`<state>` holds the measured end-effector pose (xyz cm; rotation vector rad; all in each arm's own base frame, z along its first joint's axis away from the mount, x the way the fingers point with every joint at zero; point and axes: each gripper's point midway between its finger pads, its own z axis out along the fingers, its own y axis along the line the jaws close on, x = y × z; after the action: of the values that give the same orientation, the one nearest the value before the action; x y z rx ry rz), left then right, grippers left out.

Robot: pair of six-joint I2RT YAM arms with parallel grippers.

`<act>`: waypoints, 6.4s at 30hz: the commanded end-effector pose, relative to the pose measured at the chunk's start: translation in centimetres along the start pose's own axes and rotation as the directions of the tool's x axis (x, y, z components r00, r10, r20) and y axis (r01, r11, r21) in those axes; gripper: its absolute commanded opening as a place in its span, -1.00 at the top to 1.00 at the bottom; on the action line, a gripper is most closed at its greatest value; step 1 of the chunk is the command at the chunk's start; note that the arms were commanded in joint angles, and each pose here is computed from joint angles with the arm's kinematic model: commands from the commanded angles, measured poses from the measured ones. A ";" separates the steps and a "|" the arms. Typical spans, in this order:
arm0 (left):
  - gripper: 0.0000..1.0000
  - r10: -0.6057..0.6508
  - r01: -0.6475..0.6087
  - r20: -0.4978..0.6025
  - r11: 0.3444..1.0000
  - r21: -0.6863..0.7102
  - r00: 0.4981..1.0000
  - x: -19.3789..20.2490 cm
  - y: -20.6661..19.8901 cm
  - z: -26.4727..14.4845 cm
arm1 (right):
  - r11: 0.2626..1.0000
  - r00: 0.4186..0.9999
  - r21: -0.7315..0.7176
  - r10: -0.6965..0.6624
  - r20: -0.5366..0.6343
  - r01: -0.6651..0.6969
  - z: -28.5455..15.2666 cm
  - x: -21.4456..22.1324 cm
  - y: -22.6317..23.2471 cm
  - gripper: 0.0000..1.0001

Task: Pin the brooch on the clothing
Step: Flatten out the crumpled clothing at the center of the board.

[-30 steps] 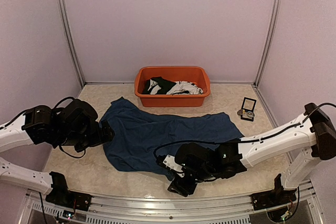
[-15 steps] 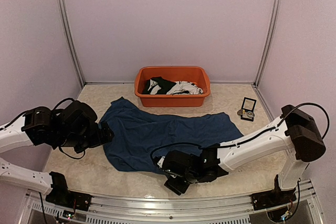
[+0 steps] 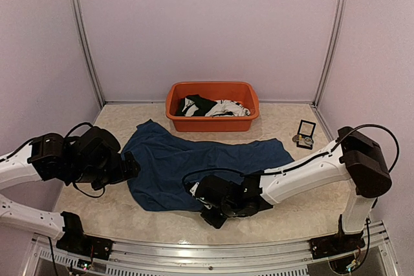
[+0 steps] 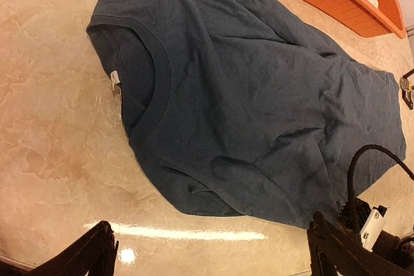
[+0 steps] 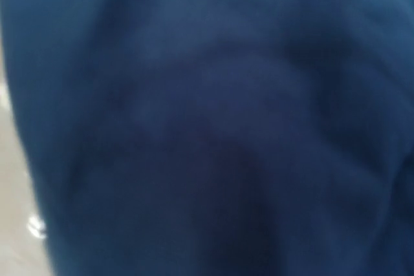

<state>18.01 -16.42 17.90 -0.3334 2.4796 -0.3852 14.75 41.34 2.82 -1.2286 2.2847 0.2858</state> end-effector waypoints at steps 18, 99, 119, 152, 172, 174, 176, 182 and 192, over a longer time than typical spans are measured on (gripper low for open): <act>-0.98 0.293 -0.296 0.070 0.955 0.028 0.953 0.2 -2.2 -2.0 | 0.520 0.931 -0.851 0.340 0.132 -0.070 -13.9 -7.9 6.2 1.00; 0.11 0.972 -0.913 -0.175 0.212 0.349 0.158 18.8 -8.3 12.1 | 0.363 0.721 -0.764 0.667 -0.187 -0.534 -6.2 -3.1 -0.4 0.74; 1.00 0.937 -0.886 -0.146 0.349 0.307 0.318 15.7 -9.5 8.7 | 0.365 0.717 -0.758 0.671 -0.189 -0.541 -5.9 -2.4 -1.4 0.62; -0.17 0.727 -0.652 -0.065 0.648 0.394 0.683 11.4 -12.5 -2.3 | 0.811 0.845 -0.338 0.530 0.075 -0.479 -9.9 -2.1 -10.9 -0.58; -0.12 0.572 -0.588 -0.524 0.793 0.157 0.631 19.9 -9.5 7.3 | 0.753 0.747 -0.307 0.645 0.165 -0.582 -8.6 -1.4 -18.4 -0.69; -0.04 0.562 -0.589 -0.550 0.794 0.148 0.618 20.5 -9.0 7.7 | 0.752 0.747 -0.314 0.644 0.163 -0.580 -8.2 -1.5 -18.3 -0.69; -0.03 0.552 -0.593 -0.567 0.794 0.134 0.611 20.8 -8.4 8.0 | 0.752 0.749 -0.313 0.644 0.157 -0.581 -7.9 -1.4 -18.3 -0.69; 0.02 0.522 -0.583 -0.588 0.806 0.102 0.618 20.9 -6.9 8.7 | 0.754 0.757 -0.315 0.638 0.142 -0.576 -7.0 -1.2 -18.2 -0.69; -0.19 0.548 -0.603 -0.528 0.794 0.084 0.649 19.7 -7.6 9.1 | 0.752 0.766 -0.335 0.632 0.121 -0.568 -6.1 -1.1 -17.8 -0.69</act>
<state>8.18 -30.93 2.28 0.6355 3.0221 -0.0575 27.53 29.44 9.80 -0.4584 2.4347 0.9545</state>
